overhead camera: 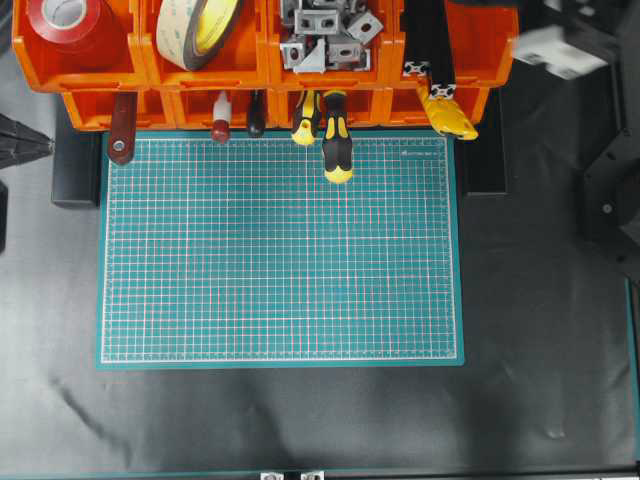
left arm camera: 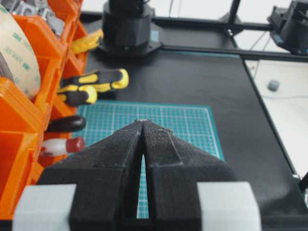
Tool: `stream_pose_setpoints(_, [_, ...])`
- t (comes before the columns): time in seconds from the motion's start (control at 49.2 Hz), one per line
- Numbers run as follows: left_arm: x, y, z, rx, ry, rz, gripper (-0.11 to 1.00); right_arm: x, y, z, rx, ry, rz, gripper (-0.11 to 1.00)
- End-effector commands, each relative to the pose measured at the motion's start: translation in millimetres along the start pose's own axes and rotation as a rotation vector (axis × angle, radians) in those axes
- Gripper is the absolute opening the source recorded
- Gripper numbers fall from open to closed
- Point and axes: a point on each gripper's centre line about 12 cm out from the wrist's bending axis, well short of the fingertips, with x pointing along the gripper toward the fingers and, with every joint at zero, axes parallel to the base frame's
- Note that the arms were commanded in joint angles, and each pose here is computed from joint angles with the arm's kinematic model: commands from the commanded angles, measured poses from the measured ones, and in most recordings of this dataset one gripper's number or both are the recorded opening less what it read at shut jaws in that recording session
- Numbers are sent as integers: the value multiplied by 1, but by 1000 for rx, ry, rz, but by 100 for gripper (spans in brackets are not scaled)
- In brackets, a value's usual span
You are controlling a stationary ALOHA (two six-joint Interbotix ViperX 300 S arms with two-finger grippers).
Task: Pick corner brachets from container rack with right arm.
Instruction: 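Move the right gripper up to the bin of silver corner brackets, then lower the right gripper into the bin and close on a bracket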
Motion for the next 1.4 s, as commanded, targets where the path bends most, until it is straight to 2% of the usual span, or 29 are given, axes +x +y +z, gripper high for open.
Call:
stream_pose_setpoints(0.0, [1, -1, 10, 0, -18, -3, 0, 1, -9, 15, -29, -3, -9, 1])
stream_pose_setpoints(0.142, [2, -1, 9, -3, -15, -1, 0, 26, -16, 25, -40, 67, -1, 1])
stream_pose_setpoints(0.203, [3, -1, 9, -14, -9, -2, 0, 35, -19, 28, -38, 94, 4, 5])
stream_pose_setpoints(0.264, [6, -1, 7, -32, 3, -2, 0, 44, -23, 31, -28, 114, 5, 18])
stream_pose_setpoints(0.346, [8, -2, 5, -45, 16, -4, 0, 52, -27, 32, -9, 131, 4, 44])
stream_pose_setpoints(0.427, [9, -2, 4, -51, 22, -4, 0, 58, -27, 31, -16, 143, 7, 68])
stream_pose_setpoints(0.529, [9, -2, 4, -52, 21, -8, 0, 64, -30, 33, -17, 141, 5, 85])
stream_pose_setpoints(0.712, [10, -3, 4, -52, 23, -9, 0, 75, -38, 35, -2, 142, -3, 85])
stream_pose_setpoints(1.383, [9, -1, 4, -50, 22, -3, 0, 111, -44, 33, 22, 194, 7, 85])
